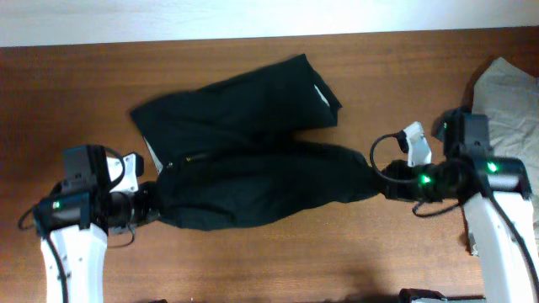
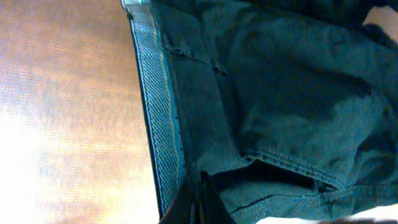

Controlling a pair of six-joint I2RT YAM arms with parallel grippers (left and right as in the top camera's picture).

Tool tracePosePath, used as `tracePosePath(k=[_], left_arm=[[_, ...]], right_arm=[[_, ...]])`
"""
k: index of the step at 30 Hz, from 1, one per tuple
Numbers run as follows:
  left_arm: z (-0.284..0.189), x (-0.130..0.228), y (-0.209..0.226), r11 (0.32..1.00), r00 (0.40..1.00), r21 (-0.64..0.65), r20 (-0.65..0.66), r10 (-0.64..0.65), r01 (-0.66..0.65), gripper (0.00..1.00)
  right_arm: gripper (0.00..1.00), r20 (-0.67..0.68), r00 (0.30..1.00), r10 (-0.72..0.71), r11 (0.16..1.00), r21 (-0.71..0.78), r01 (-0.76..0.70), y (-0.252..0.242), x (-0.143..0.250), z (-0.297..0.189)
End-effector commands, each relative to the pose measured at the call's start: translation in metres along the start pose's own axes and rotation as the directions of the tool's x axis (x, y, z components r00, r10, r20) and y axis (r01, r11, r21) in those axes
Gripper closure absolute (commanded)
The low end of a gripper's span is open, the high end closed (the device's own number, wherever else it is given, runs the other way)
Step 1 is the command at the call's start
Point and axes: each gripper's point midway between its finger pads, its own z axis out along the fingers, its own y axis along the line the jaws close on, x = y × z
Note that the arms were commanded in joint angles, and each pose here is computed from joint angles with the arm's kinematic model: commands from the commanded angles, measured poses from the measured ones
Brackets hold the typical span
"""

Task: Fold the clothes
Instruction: 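Lift the bottom edge with both grippers and fold it up toward the waistband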

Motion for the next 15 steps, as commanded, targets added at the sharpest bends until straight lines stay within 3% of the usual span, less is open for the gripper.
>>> tracePosePath(k=[1, 5, 10, 15], left_arm=[[-0.022, 0.008, 0.003, 0.998, 0.997, -0.042, 0.056, -0.050, 0.053, 1.00], [-0.034, 0.000, 0.005, 0.994, 0.989, -0.068, 0.131, -0.074, 0.084, 0.99], [-0.042, -0.039, 0.008, 0.992, 0.958, -0.082, 0.279, -0.073, 0.100, 1.00], [-0.017, -0.061, 0.013, 0.989, 0.964, -0.083, 0.248, -0.098, 0.122, 0.99]], right_arm=[[0.96, 0.067, 0.998, -0.016, 1.000, 0.009, 0.015, 0.013, 0.004, -0.020], [0.96, 0.148, 0.986, -0.072, 0.997, 0.013, 0.071, 0.020, -0.009, -0.030], [0.96, 0.266, 0.953, -0.145, 0.988, -0.004, 0.151, 0.024, -0.055, -0.027], [0.96, 0.291, 0.943, -0.160, 0.983, -0.044, 0.180, 0.022, -0.100, 0.005]])
